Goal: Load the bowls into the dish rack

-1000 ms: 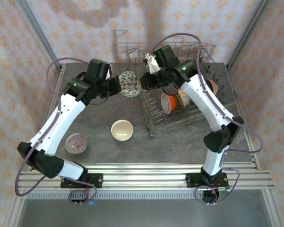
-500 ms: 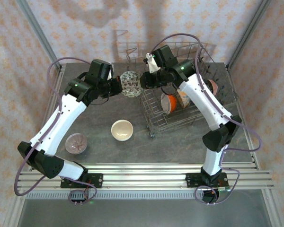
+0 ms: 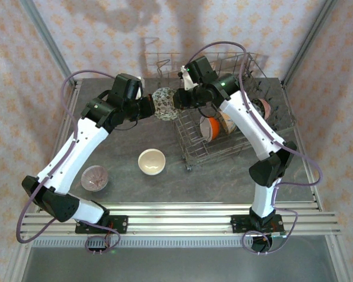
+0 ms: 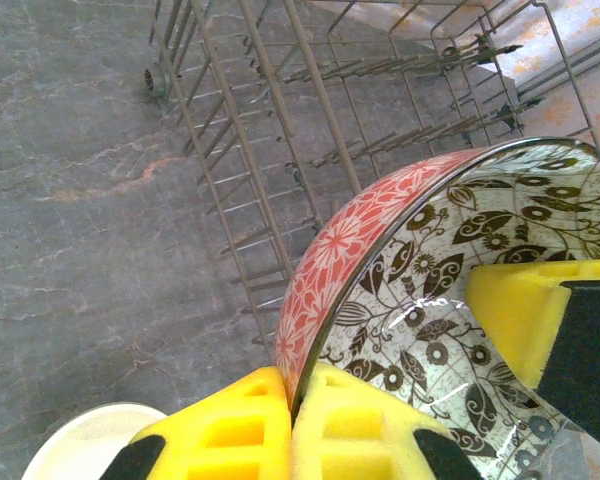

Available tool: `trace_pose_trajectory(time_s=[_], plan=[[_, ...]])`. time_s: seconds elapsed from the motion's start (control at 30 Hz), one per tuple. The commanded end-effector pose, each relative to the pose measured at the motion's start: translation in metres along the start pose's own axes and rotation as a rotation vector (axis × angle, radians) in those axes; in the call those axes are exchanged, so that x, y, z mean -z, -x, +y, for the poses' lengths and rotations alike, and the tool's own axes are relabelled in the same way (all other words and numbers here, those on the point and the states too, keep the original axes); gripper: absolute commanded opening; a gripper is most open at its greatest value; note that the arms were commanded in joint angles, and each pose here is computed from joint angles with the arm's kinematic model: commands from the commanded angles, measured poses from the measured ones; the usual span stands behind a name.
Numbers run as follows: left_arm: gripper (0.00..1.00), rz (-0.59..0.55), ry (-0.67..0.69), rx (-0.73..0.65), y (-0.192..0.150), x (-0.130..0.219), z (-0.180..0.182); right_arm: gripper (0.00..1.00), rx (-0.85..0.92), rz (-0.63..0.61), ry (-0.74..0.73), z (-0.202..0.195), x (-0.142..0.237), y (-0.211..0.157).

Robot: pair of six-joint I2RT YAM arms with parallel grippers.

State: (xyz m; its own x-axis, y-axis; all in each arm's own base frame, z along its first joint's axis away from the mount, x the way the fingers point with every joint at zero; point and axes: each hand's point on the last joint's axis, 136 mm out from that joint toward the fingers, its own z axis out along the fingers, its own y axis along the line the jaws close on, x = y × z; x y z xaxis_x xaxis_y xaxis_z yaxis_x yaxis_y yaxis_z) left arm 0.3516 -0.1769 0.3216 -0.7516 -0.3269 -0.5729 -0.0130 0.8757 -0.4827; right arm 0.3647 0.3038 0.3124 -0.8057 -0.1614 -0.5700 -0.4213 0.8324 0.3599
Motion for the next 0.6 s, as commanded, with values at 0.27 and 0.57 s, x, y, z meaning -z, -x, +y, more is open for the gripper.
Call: trace_pose_trajectory(time_s=[0.27, 0.57], plan=[[0.00, -0.076, 0.001, -0.037, 0.0183, 0.0113, -0.0149, 0.22, 0.015, -0.058, -0.039, -0.0023, 0.0195, 0.0101], [0.00, -0.074, 0.044, -0.065, 0.0154, 0.0105, -0.0151, 0.17, 0.017, -0.063, -0.055, -0.0049, 0.0222, 0.0102]])
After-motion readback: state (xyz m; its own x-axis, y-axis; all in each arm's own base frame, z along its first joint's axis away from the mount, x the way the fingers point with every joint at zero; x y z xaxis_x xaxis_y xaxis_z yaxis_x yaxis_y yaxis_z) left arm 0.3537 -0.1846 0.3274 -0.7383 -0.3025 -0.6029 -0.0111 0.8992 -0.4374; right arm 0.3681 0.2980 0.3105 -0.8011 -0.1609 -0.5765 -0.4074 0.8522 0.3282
